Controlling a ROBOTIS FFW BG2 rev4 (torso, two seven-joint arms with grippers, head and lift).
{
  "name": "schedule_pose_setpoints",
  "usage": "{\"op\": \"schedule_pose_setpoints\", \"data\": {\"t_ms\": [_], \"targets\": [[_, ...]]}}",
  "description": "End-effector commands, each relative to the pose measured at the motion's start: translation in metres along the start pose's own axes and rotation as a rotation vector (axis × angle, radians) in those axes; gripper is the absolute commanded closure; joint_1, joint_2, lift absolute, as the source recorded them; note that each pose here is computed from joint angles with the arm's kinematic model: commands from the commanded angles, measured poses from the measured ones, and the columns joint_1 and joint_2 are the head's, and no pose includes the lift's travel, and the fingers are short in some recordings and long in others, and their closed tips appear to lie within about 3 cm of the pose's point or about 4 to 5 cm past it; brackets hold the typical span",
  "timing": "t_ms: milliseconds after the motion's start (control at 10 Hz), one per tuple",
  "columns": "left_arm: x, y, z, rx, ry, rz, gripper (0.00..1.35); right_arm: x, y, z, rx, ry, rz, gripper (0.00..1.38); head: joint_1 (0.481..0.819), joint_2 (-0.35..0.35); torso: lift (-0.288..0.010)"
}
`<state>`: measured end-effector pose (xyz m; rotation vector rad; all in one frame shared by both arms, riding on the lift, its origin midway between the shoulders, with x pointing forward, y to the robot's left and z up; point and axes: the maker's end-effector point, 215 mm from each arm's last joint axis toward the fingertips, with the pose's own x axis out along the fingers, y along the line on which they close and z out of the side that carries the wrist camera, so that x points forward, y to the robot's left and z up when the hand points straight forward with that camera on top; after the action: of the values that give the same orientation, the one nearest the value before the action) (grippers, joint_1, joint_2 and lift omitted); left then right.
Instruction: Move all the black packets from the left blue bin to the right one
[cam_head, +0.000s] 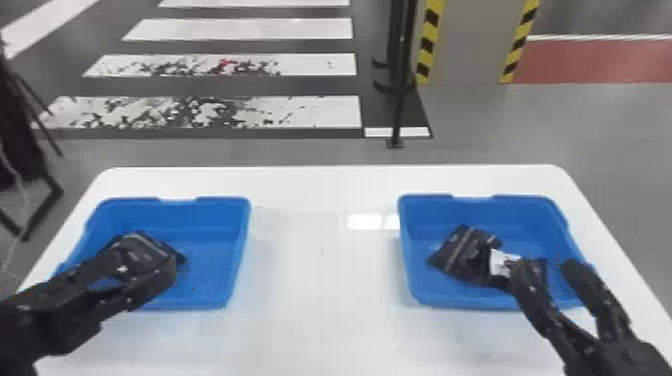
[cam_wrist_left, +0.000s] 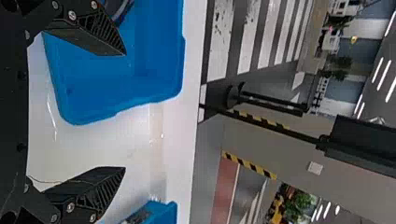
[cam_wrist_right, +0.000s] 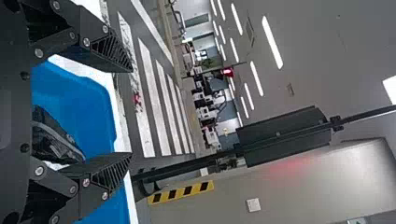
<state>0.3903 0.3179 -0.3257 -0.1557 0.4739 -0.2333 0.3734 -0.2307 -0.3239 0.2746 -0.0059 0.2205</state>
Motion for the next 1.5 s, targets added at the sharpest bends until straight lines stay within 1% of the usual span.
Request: {"op": "schedule_pose_setpoints", "data": {"t_ms": [0,200,300,500,800,1000,1100,1200,1300,1400], "targets": [[-0.010,0.049,0.009,0.009,0.008,0.127,0.18,-0.022,0.011,-0.012,0.037,0.039,-0.003,0.43,0.695,0.104,-0.138],[-0.004,0.094,0.012,-0.022,0.021,0.231,0.18,-0.045,0.025,-0.031,0.122,0.085,-0.007,0.43,0.695,0.232,-0.138],[0.003,0.116,0.010,-0.041,0.036,0.272,0.18,-0.050,0.030,-0.039,0.144,0.102,-0.005,0.43,0.695,0.278,-0.138],[0.032,0.144,-0.007,-0.097,0.099,0.294,0.18,-0.049,0.031,-0.048,0.165,0.122,0.007,0.43,0.695,0.345,-0.138],[0.068,0.172,-0.028,-0.173,0.162,0.315,0.18,-0.049,0.033,-0.054,0.190,0.132,0.010,0.43,0.695,0.350,-0.138],[0.094,0.180,-0.024,-0.196,0.155,0.300,0.18,-0.050,0.033,-0.059,0.200,0.143,0.013,0.43,0.695,0.350,-0.138],[0.106,0.183,-0.030,-0.235,0.164,0.292,0.18,-0.049,0.034,-0.061,0.203,0.148,0.016,0.43,0.695,0.350,-0.138],[0.125,0.176,-0.036,-0.268,0.176,0.250,0.19,-0.049,0.034,-0.064,0.207,0.154,0.018,0.43,0.695,0.350,-0.138],[0.140,0.168,-0.046,-0.292,0.206,0.222,0.23,-0.049,0.035,-0.065,0.210,0.155,0.020,0.43,0.695,0.350,-0.138],[0.153,0.156,-0.054,-0.306,0.223,0.185,0.30,-0.048,0.036,-0.066,0.217,0.154,0.023,0.44,0.695,0.347,-0.138]]}}
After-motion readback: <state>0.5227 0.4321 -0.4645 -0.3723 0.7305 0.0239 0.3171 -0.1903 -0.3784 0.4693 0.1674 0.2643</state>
